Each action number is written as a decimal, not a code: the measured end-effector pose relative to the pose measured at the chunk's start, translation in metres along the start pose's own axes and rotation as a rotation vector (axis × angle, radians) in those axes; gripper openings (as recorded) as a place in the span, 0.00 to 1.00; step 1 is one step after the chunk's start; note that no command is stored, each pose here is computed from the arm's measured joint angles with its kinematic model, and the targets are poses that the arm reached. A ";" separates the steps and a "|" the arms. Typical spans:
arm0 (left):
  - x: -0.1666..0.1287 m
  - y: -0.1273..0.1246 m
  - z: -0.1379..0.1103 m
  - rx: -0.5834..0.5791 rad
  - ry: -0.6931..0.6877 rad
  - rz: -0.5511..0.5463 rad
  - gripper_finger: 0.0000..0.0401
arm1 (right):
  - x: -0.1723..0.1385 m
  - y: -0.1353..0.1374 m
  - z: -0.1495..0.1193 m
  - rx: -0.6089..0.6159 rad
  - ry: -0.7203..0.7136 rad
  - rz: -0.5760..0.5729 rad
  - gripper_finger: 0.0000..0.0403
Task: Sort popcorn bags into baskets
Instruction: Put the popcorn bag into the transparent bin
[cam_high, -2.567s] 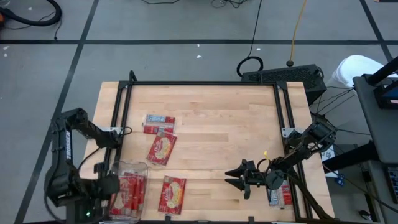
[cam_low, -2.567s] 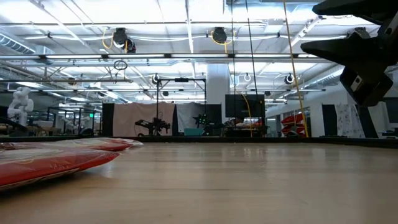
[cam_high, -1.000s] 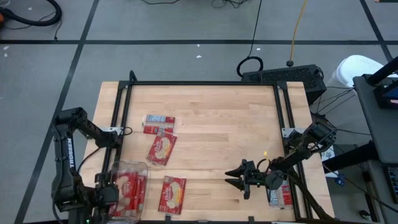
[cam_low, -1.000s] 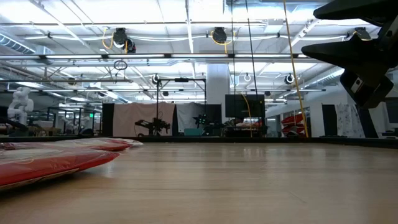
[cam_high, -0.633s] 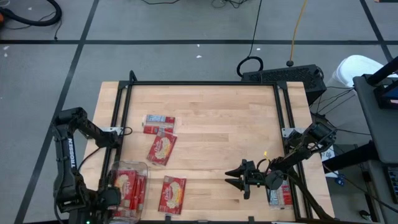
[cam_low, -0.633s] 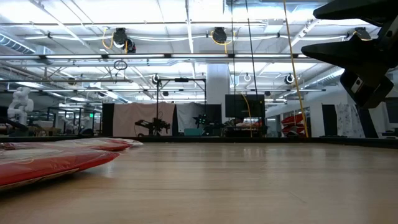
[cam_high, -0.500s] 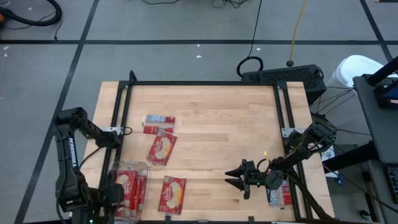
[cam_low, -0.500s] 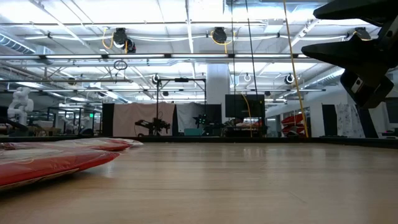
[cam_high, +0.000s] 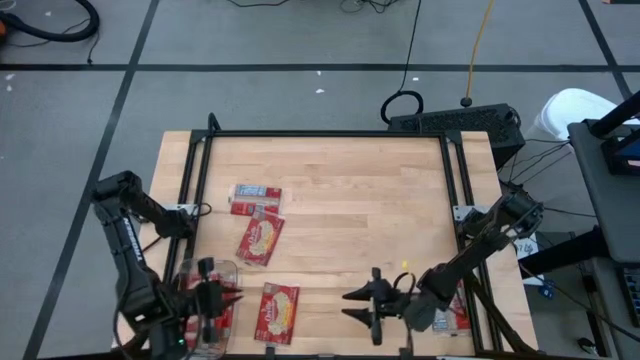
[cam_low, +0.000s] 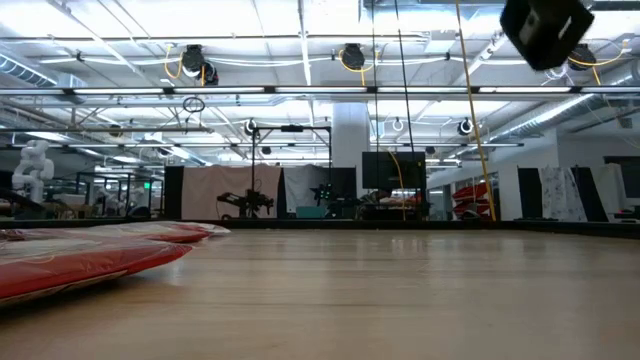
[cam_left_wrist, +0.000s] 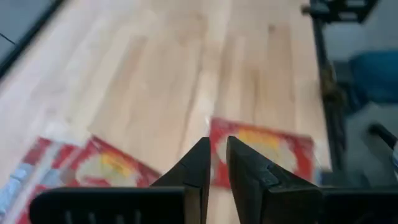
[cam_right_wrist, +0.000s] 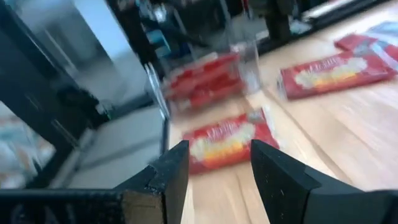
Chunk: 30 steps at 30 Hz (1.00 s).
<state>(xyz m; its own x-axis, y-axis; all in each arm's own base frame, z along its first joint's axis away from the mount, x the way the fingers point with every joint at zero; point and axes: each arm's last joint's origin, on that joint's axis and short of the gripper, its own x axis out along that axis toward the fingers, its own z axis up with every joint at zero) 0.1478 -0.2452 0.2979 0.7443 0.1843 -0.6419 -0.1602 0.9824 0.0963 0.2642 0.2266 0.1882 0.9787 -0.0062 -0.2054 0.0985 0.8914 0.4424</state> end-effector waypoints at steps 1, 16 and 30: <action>0.003 0.001 0.003 -0.005 -0.014 0.011 0.14 | 0.001 0.002 0.005 -0.016 0.043 -0.016 0.41; 0.053 0.007 0.026 -0.101 -0.198 0.110 0.13 | 0.017 -0.014 0.055 -0.326 0.319 -0.206 0.41; 0.111 0.026 0.023 -0.144 -0.260 0.162 0.13 | -0.054 -0.038 0.043 -0.073 0.960 -0.562 0.41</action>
<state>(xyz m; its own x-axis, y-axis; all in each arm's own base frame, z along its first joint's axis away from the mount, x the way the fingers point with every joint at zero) 0.2415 -0.1985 0.2467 0.8394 0.3576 -0.4094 -0.3658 0.9287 0.0612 0.2154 0.1736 0.2195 0.2493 -0.0925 -0.9640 0.4416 0.8968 0.0282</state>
